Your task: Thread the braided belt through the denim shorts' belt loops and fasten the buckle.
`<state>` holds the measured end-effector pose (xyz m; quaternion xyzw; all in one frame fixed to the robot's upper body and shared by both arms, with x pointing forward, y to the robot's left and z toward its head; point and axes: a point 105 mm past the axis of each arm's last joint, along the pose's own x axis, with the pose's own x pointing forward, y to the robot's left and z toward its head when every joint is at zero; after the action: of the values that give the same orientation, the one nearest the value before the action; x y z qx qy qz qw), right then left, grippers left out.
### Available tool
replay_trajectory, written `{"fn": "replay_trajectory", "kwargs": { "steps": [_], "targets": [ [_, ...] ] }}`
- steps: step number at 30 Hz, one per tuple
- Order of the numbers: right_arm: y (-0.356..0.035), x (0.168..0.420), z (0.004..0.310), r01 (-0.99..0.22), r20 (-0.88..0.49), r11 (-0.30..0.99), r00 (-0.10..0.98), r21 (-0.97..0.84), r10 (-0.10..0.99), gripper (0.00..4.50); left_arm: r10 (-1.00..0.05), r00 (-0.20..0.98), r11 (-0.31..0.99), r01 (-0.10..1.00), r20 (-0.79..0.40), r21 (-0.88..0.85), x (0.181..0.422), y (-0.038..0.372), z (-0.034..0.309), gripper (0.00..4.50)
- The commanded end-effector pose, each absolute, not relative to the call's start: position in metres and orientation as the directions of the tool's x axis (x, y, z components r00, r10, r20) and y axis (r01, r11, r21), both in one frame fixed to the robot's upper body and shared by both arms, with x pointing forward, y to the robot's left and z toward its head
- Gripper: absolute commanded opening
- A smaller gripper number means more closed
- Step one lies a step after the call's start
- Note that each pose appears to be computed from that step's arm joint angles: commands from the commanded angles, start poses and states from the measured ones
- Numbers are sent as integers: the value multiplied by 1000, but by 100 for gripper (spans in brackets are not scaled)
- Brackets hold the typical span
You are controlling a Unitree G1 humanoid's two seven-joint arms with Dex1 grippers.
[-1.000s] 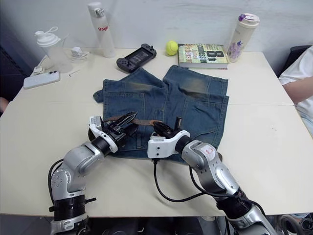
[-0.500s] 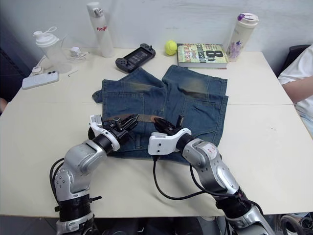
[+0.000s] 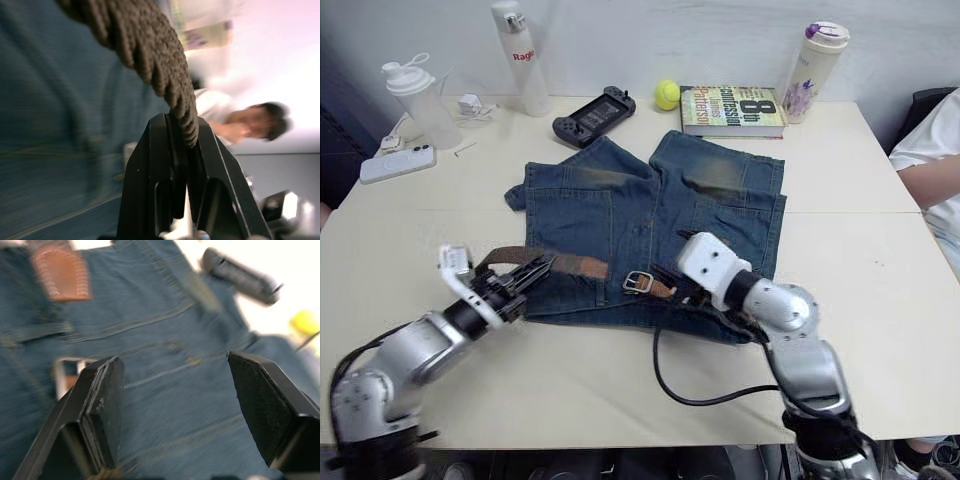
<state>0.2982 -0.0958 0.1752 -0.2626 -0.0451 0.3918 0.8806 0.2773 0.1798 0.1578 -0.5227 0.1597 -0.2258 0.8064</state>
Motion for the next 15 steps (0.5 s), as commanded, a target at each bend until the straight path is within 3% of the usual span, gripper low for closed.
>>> {"fn": "replay_trajectory", "kwargs": {
  "steps": [1, 15],
  "targets": [
    [-96, 289, 183, -698, -112, 548, 658, -460, 745, 350, -555, 832, 349, 240, 7, -906, 273, 184, 162, 0],
    [-91, 283, 194, -709, -77, 579, 656, -404, 750, 350, -550, 824, 445, 155, -133, -882, 275, 182, 133, 0]
  ]
}}
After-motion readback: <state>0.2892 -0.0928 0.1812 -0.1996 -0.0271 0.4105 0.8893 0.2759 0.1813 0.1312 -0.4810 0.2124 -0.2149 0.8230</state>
